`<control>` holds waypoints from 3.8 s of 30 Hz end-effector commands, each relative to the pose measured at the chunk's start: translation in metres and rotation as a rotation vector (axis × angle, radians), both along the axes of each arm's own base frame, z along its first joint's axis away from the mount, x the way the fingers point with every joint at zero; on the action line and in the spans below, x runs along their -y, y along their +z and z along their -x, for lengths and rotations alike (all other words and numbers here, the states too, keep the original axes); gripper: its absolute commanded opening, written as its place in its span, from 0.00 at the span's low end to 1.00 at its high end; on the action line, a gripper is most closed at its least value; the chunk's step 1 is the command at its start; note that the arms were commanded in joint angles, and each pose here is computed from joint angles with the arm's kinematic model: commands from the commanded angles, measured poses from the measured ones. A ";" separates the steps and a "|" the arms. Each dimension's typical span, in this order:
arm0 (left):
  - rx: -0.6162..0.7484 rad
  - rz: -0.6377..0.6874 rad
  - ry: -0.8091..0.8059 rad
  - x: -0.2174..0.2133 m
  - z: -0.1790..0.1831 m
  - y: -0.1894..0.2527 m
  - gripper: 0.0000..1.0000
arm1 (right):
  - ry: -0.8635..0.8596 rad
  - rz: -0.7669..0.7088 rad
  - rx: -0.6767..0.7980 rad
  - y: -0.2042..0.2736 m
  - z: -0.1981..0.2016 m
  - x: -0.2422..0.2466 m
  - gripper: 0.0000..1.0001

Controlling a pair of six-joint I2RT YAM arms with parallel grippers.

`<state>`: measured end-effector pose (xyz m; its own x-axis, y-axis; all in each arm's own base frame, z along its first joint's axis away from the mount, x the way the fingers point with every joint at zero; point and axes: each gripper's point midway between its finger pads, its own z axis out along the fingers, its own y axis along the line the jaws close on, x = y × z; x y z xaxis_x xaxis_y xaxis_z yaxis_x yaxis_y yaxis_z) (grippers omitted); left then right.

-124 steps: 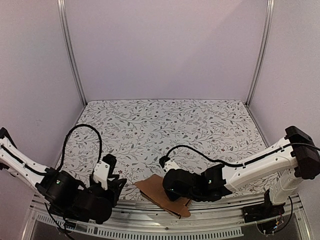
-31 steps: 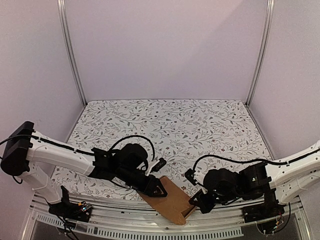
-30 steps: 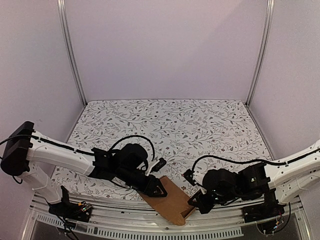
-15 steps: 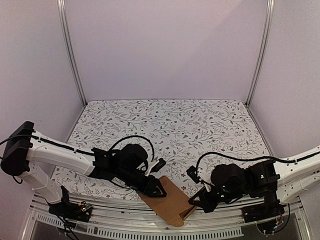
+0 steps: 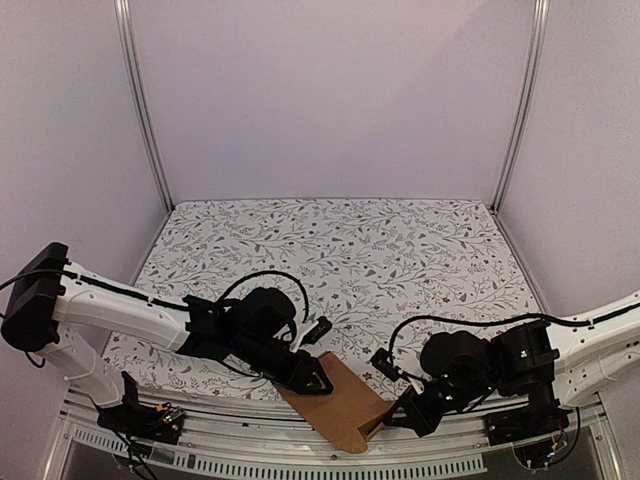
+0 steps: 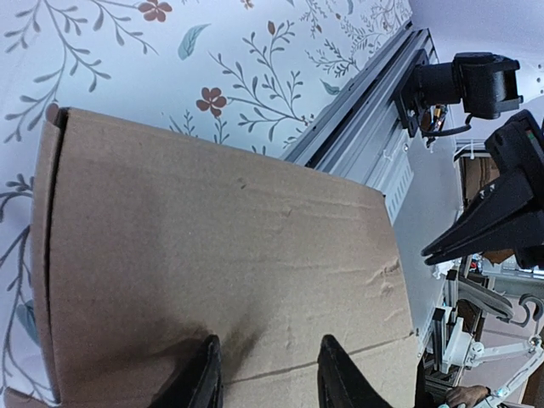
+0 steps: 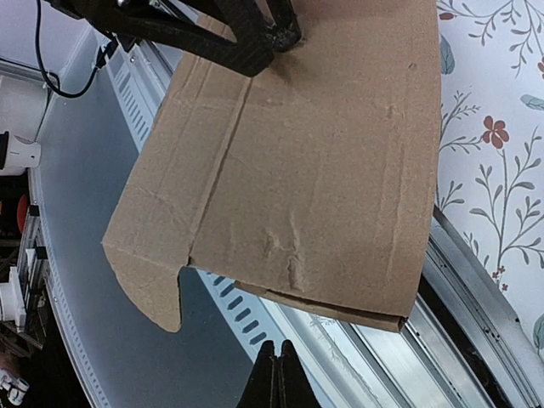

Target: Fold the paper box

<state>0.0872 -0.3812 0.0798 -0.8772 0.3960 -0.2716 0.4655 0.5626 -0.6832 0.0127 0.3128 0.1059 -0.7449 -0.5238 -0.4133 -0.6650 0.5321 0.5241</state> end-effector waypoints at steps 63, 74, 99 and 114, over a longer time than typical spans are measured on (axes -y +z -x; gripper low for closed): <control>0.332 -0.245 0.225 -0.091 -0.068 0.054 0.62 | -0.340 -0.040 0.226 -0.025 -0.111 -0.049 0.38; 0.060 -0.174 0.303 -0.124 -0.049 -0.001 0.74 | -0.363 -0.027 0.063 -0.048 -0.110 -0.072 0.49; -0.055 -0.045 0.357 -0.100 -0.071 -0.029 0.40 | -0.599 -0.003 0.072 -0.060 -0.156 -0.037 0.18; 0.023 0.033 0.433 -0.092 -0.118 -0.011 0.64 | -0.644 0.031 0.096 -0.074 -0.183 -0.018 0.00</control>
<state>0.1845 -0.2859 0.0485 -0.9729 0.0120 -0.2307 0.1718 0.7054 -0.6877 0.1998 0.3478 0.0593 -0.8606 0.0475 -0.5070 -0.2600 0.8151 0.5177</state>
